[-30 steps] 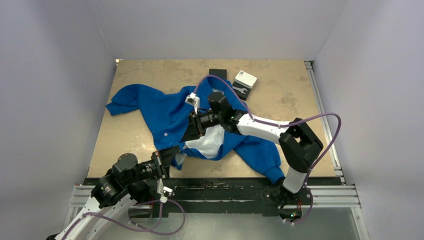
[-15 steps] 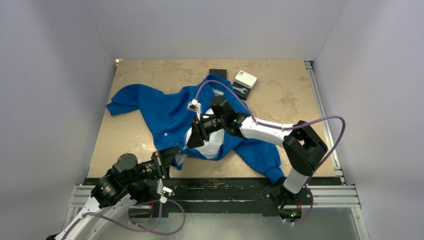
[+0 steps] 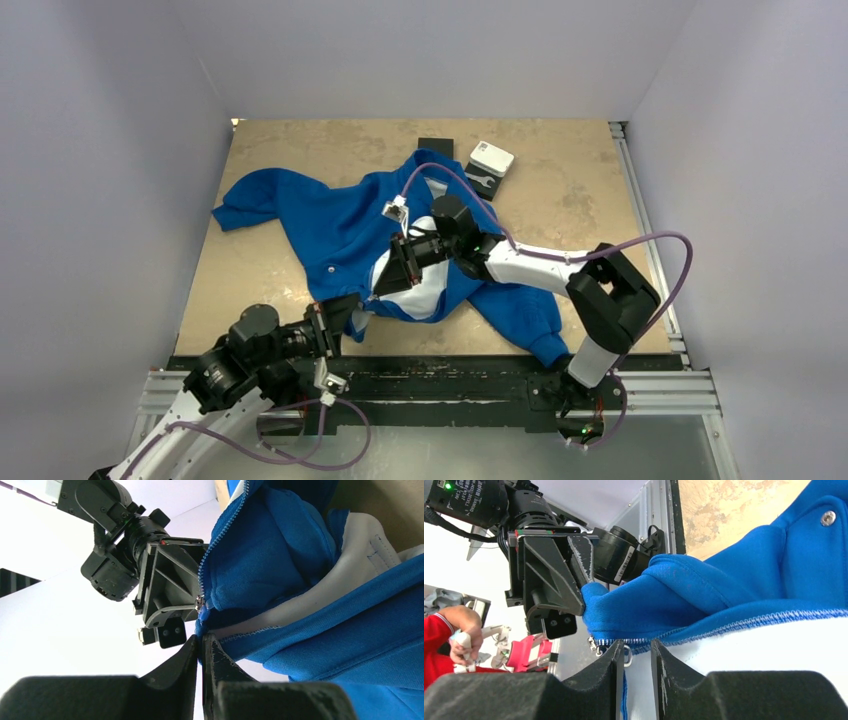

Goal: Zip up the jacket

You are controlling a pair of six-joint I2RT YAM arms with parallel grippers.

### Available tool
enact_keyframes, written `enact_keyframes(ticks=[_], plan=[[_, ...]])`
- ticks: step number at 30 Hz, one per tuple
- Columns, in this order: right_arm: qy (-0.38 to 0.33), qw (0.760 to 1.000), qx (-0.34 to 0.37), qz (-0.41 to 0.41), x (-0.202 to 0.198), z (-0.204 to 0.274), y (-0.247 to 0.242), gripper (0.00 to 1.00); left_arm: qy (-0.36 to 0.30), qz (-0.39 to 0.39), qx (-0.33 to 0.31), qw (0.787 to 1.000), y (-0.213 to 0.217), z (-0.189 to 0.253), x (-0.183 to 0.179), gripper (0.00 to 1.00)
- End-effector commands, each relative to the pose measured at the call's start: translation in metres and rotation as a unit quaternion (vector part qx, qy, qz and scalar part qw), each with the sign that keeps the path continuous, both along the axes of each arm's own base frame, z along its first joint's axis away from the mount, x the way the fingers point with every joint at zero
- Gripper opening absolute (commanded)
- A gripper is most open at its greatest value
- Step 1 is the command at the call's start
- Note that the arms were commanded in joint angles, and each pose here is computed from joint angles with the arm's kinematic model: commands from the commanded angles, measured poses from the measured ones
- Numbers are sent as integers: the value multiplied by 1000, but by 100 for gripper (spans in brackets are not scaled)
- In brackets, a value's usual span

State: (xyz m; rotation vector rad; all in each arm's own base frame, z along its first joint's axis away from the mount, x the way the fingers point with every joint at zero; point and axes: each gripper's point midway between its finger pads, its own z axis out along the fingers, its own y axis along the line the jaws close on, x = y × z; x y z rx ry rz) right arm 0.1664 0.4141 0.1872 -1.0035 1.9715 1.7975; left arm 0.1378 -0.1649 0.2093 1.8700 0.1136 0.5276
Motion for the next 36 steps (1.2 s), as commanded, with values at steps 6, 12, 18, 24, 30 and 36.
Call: enact_keyframes(ticks=[6,12,18,24,30,36], plan=[[-17,990,-86,-111,49,-24,-25,36,67,2,42,997,1,-24,-3,9],[-112,919,-208,-316,161,-35,-57,63,123,-11,98,988,14,-48,-23,3],[-214,831,-302,-415,260,-56,-65,66,138,-20,121,983,22,-64,-35,0],[-165,779,-400,-454,307,-137,-113,39,140,-13,136,981,28,-71,-37,0],[-77,716,-375,-584,336,-126,-210,13,123,-7,146,982,27,-77,-29,0],[-72,675,-334,-654,324,-91,-251,3,83,0,132,988,15,-77,-9,0]])
